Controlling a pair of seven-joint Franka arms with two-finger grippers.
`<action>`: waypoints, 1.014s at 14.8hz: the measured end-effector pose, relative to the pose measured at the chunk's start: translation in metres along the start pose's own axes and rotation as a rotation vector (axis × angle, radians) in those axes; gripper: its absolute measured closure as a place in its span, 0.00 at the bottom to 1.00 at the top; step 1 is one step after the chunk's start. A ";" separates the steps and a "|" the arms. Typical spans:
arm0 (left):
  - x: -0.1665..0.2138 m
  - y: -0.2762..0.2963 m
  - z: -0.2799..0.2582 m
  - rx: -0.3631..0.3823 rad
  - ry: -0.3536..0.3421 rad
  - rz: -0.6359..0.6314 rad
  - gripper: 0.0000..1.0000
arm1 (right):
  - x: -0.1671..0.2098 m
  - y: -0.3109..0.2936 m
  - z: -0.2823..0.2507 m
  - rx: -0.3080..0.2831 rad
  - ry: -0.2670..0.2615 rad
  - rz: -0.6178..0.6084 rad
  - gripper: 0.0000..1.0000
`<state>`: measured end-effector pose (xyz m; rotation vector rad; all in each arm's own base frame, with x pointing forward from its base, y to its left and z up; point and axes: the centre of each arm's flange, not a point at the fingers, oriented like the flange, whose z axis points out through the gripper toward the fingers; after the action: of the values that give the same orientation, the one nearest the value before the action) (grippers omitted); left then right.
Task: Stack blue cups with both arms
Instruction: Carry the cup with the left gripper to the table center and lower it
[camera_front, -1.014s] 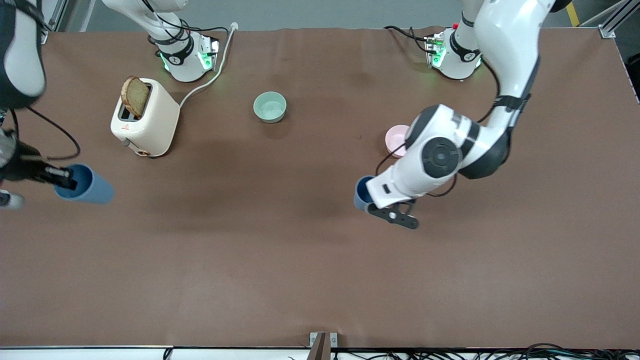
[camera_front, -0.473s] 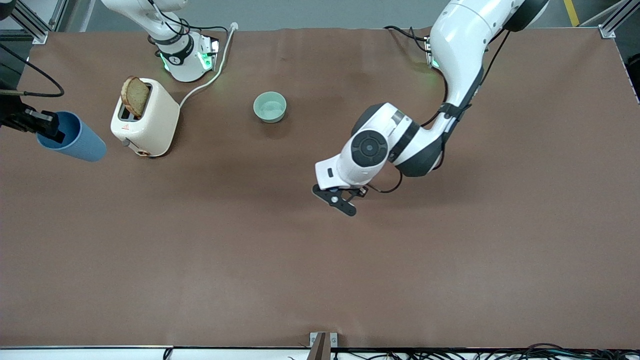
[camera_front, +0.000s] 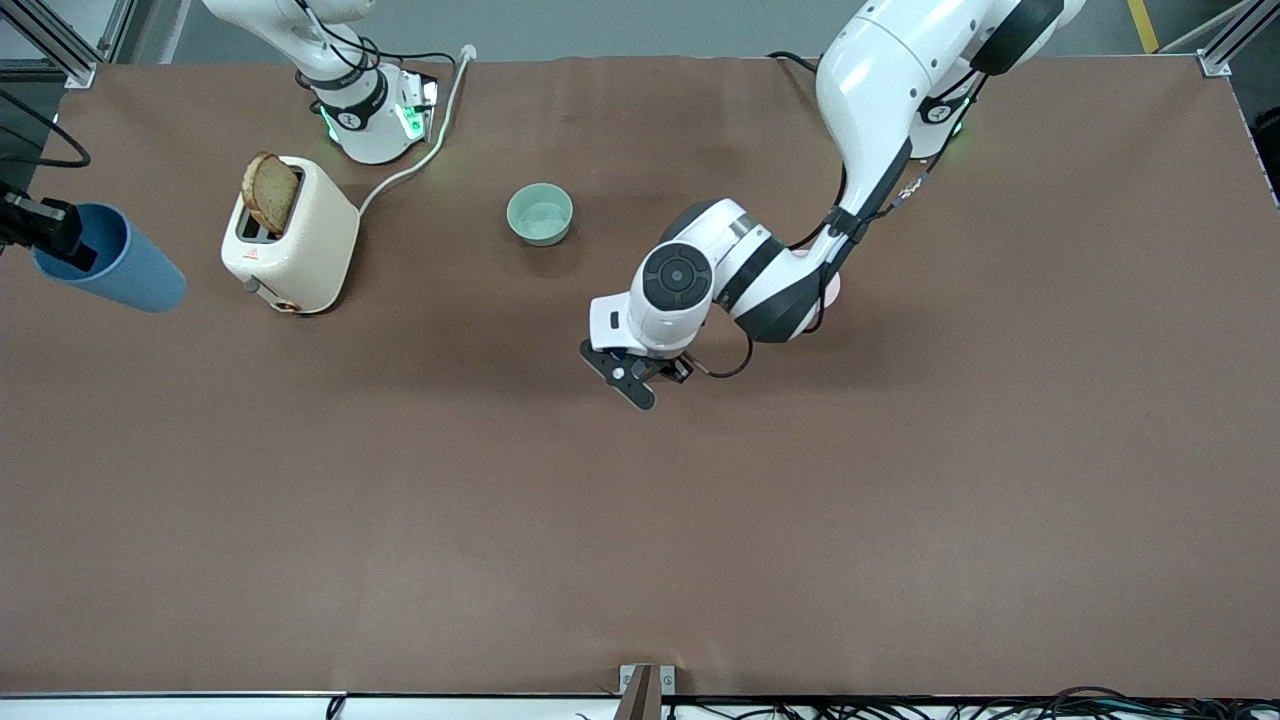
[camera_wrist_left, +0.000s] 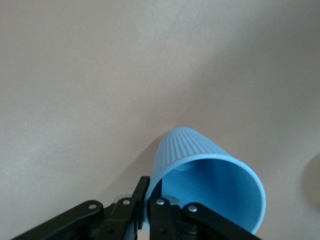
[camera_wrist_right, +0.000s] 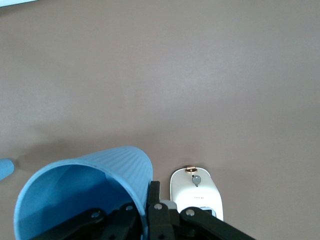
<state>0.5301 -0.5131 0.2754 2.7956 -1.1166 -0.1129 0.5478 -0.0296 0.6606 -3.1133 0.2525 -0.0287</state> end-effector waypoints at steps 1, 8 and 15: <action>0.001 -0.002 0.008 -0.001 0.001 0.001 0.94 | 0.004 0.001 0.006 -0.002 -0.011 -0.001 0.96; 0.009 -0.005 0.020 0.000 0.046 0.006 0.75 | 0.015 0.002 0.023 -0.006 -0.030 -0.009 0.96; -0.007 -0.001 -0.114 0.045 0.051 0.007 0.08 | 0.017 0.001 0.022 -0.003 -0.009 -0.048 0.96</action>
<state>0.5391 -0.4976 0.3877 2.8161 -1.1314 -0.0154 0.5652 -0.0335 0.6391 -3.1216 0.1782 -0.0145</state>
